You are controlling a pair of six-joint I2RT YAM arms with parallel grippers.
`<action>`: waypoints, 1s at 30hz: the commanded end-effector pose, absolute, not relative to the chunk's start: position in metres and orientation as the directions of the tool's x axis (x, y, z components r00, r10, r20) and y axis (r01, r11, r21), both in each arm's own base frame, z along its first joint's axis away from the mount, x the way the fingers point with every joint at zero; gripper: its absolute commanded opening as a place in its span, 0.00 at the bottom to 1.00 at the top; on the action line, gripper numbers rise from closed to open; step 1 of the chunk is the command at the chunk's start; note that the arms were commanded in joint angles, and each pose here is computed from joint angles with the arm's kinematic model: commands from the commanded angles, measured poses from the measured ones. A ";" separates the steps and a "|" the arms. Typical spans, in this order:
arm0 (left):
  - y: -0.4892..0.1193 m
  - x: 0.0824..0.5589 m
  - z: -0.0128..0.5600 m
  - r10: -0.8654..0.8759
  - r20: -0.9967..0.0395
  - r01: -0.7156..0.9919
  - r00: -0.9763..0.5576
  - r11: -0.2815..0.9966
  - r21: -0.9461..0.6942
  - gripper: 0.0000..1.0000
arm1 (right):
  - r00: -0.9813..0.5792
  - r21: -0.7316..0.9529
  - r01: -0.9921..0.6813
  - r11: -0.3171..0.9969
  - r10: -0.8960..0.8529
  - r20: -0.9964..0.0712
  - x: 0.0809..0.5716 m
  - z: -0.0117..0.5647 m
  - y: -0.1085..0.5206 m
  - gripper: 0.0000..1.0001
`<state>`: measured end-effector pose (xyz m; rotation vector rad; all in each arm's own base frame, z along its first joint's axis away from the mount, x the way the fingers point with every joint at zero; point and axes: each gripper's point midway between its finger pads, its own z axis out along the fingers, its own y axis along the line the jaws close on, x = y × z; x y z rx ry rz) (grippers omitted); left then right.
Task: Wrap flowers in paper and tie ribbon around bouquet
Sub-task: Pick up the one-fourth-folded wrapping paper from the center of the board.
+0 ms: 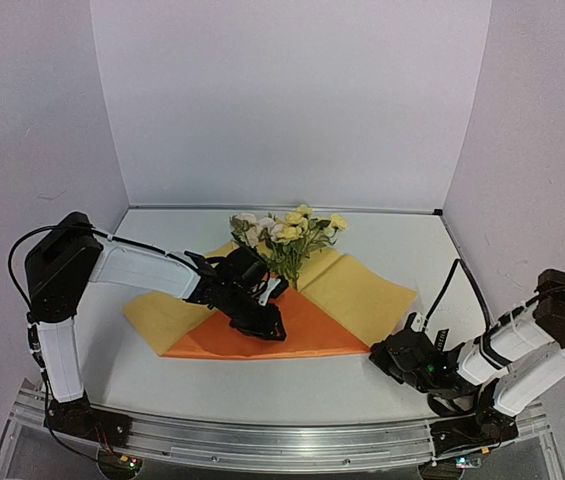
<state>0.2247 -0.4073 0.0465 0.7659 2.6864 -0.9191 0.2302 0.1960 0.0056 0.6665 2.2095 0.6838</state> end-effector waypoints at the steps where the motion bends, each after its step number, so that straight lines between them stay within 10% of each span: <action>1: -0.438 0.219 0.072 0.488 -0.439 0.656 -0.754 0.575 -0.489 0.27 | -0.614 0.606 0.203 0.769 0.582 -0.533 0.230 0.012 0.192 0.00; 30: -0.493 0.207 0.011 0.641 -0.421 0.766 -0.642 0.511 -0.389 0.19 | -0.680 0.564 -0.001 0.826 0.413 -0.606 0.226 0.076 0.215 0.00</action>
